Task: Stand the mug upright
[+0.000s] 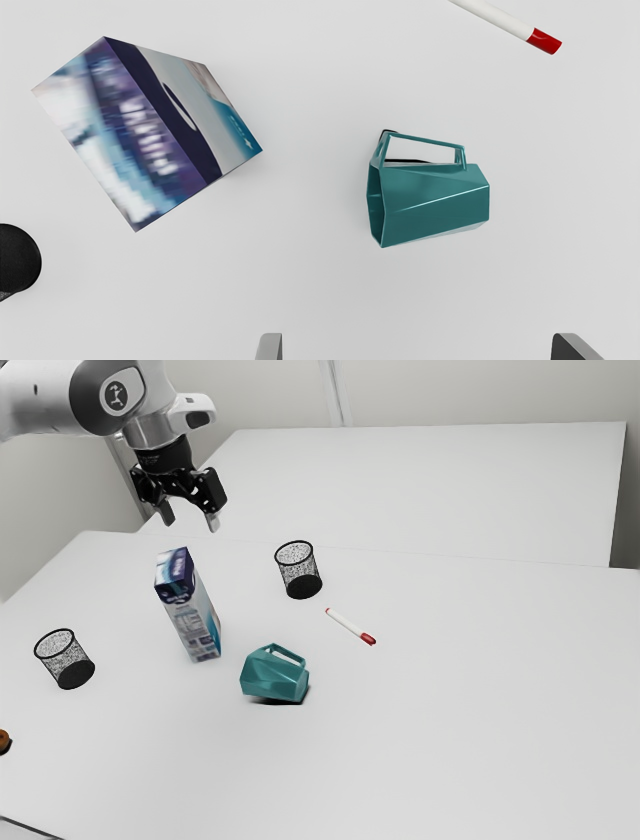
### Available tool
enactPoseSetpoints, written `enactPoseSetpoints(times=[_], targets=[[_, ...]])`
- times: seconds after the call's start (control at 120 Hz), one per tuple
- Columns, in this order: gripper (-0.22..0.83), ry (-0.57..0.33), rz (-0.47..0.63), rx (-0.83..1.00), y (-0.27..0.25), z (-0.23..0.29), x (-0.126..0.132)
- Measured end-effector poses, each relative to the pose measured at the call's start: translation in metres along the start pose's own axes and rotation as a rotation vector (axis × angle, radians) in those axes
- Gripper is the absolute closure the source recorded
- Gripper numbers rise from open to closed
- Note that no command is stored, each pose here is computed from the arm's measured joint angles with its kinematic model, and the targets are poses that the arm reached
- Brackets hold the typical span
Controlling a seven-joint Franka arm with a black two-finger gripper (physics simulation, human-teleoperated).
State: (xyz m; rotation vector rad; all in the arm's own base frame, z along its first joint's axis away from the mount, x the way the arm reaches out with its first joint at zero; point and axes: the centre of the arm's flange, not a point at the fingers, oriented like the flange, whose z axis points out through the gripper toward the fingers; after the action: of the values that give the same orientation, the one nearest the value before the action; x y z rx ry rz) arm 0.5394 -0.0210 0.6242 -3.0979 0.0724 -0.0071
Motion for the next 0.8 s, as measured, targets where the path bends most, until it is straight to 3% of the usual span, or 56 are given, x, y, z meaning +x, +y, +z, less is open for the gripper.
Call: enactPoseSetpoints(times=[0.3, 0.8], targets=[[0.02, -0.013, -0.009, -0.02, -0.003, 0.017, -0.021], [0.02, 0.006, -0.177, -0.346, -0.079, 0.157, -0.061]])
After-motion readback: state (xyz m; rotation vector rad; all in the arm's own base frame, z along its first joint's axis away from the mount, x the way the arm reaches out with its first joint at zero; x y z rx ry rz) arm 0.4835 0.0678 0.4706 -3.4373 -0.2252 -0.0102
